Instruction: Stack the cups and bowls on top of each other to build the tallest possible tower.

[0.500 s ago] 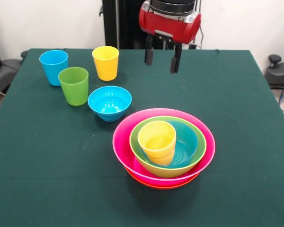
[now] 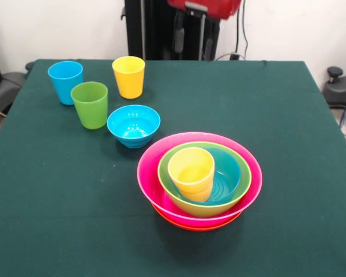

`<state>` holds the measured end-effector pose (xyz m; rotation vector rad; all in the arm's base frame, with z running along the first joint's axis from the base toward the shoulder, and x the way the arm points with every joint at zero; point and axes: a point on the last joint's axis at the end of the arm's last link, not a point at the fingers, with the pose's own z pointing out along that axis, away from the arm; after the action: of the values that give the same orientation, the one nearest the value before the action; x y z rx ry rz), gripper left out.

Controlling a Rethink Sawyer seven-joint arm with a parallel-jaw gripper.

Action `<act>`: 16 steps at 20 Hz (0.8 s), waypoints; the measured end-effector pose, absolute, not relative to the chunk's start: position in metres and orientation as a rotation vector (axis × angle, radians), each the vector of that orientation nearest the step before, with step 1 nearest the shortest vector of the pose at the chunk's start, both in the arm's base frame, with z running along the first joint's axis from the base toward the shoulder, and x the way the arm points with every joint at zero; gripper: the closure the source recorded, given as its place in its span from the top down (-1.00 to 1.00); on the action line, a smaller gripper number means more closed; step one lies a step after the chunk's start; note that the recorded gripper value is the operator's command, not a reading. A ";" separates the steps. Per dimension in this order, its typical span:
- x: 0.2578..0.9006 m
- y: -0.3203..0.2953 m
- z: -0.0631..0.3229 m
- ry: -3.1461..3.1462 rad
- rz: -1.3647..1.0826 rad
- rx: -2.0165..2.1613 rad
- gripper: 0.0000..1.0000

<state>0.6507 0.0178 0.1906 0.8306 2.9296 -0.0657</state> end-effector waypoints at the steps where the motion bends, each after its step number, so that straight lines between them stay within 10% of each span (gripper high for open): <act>1: 0.649 0.017 0.193 2.928 -0.068 0.831 1.00; 16: 0.631 0.029 0.119 2.922 -0.175 0.504 1.00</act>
<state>0.6314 0.0294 0.1195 0.5044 2.9225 -0.1754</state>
